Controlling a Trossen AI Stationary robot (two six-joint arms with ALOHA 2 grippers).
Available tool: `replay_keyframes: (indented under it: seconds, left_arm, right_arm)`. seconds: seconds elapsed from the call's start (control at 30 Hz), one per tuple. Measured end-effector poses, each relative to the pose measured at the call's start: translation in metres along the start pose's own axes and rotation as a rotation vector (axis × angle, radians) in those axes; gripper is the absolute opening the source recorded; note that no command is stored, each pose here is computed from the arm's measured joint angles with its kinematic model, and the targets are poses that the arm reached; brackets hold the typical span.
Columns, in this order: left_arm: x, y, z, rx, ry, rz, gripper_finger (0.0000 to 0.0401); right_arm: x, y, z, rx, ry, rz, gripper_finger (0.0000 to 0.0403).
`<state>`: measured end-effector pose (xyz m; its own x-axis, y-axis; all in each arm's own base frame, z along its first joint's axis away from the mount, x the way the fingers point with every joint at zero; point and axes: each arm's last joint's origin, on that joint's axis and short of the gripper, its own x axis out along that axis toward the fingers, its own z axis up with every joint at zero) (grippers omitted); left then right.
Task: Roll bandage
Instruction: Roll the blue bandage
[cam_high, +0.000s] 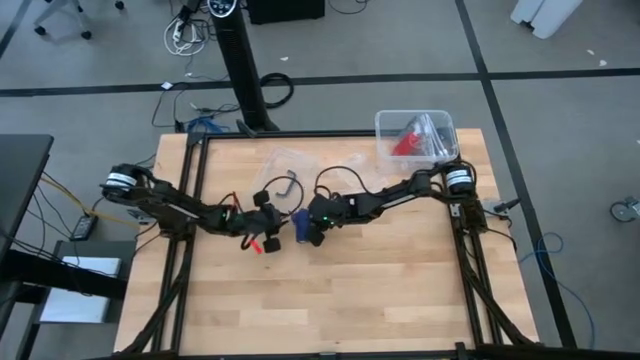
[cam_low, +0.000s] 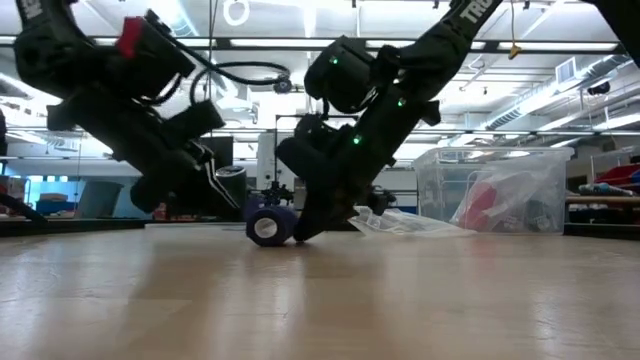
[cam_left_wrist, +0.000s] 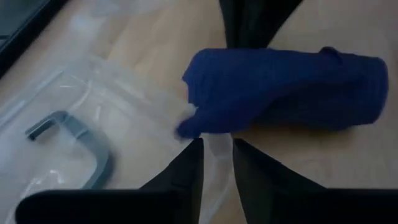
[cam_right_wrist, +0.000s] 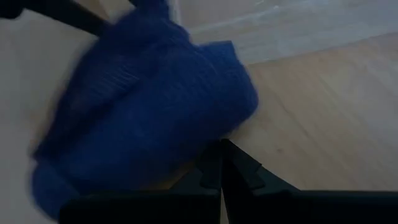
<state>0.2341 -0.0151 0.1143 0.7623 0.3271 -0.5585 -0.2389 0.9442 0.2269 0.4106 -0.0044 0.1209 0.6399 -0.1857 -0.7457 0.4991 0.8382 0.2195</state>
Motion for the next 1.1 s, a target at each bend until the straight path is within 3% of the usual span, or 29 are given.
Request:
replay_keyframes:
  seconds: [0.17, 0.6, 0.8, 1.1]
  left_arm:
    - [0.013, -0.001, 0.002, 0.006, -0.028, -0.050, 0.0074]
    - [0.015, -0.003, 0.028, 0.044, -0.128, -0.049, 0.0070]
    - [0.015, -0.003, 0.027, 0.021, -0.121, -0.053, 0.0070]
    - [0.012, -0.014, 0.025, -0.018, -0.111, -0.145, 0.0069]
  right_arm:
    - [0.000, 0.000, 0.003, 0.000, -0.019, 0.019, 0.0000]
    - [0.000, 0.001, 0.003, 0.004, -0.011, 0.040, 0.0000]
    - [-0.001, 0.006, 0.000, 0.007, 0.009, 0.083, 0.0000]
    - [-0.008, 0.023, -0.015, 0.036, 0.109, 0.129, 0.0005]
